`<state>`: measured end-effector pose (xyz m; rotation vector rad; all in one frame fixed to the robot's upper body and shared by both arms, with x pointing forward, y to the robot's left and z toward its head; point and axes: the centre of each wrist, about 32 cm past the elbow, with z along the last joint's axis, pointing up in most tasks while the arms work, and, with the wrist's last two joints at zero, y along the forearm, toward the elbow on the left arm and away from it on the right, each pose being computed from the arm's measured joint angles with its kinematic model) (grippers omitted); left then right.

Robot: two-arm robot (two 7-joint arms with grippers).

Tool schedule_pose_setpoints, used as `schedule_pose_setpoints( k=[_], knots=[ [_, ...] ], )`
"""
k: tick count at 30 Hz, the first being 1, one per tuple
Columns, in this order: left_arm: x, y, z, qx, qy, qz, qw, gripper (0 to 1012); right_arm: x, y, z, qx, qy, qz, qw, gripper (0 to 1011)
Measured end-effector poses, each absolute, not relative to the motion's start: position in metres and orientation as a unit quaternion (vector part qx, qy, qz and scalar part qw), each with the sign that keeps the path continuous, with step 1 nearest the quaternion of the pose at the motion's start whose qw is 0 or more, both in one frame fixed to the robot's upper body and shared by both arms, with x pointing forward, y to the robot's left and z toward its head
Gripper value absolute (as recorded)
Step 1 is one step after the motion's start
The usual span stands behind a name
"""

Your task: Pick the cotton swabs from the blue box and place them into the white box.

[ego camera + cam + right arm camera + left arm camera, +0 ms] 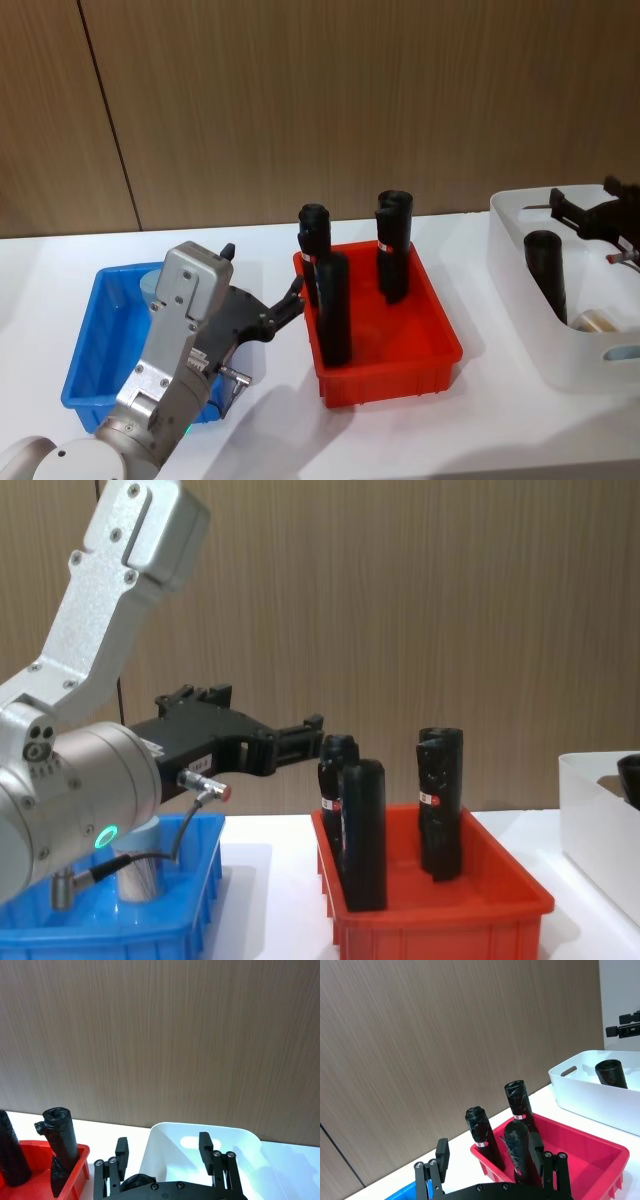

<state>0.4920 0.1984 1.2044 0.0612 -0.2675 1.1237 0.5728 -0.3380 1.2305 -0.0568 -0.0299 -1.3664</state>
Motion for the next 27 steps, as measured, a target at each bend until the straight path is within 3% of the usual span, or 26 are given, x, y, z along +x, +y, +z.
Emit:
schedule_pose_setpoints(
  k=[6, 27],
  knots=[
    [0.492, 0.1984, 1.2044, 0.029, -0.126, 0.531, 0.837, 1004, 0.5725, -0.3372, 1.2306, -0.024, -0.017, -0.629, 0.776, 998],
    [0.492, 0.1984, 1.2044, 0.029, -0.126, 0.531, 0.837, 1004, 0.5706, -0.3357, 1.2324, -0.02, -0.024, -0.627, 0.778, 1002]
  ],
)
